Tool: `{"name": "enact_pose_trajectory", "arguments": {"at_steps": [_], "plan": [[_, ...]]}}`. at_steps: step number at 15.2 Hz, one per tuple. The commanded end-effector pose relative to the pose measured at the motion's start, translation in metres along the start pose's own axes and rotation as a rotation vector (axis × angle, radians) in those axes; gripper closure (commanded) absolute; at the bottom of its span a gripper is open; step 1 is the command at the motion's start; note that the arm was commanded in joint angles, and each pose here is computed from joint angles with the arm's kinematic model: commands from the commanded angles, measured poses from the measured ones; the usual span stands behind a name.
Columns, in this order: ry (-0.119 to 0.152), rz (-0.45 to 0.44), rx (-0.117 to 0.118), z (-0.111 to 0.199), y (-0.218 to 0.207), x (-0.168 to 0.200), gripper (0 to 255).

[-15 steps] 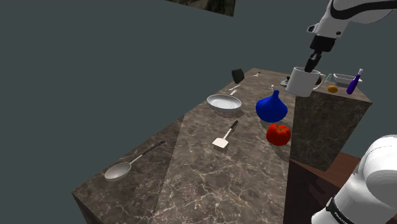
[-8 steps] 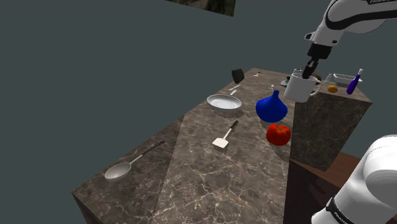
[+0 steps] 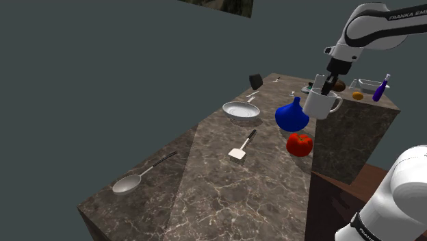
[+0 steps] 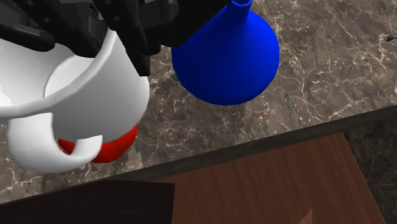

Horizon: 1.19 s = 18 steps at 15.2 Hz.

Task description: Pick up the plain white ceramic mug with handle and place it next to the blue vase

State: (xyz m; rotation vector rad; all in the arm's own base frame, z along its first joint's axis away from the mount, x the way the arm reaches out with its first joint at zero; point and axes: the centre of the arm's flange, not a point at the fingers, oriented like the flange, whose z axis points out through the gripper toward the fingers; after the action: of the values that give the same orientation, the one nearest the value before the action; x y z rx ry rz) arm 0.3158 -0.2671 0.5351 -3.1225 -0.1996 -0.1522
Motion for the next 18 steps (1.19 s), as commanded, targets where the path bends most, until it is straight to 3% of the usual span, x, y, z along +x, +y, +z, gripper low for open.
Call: {"name": "enact_pose_trajectory", "arguments": {"at_steps": [1,18], "plan": [[0.001,0.000,0.000,0.011,0.000,-0.001,255],[0.001,0.000,0.000,0.100,0.000,-0.010,255]]}}
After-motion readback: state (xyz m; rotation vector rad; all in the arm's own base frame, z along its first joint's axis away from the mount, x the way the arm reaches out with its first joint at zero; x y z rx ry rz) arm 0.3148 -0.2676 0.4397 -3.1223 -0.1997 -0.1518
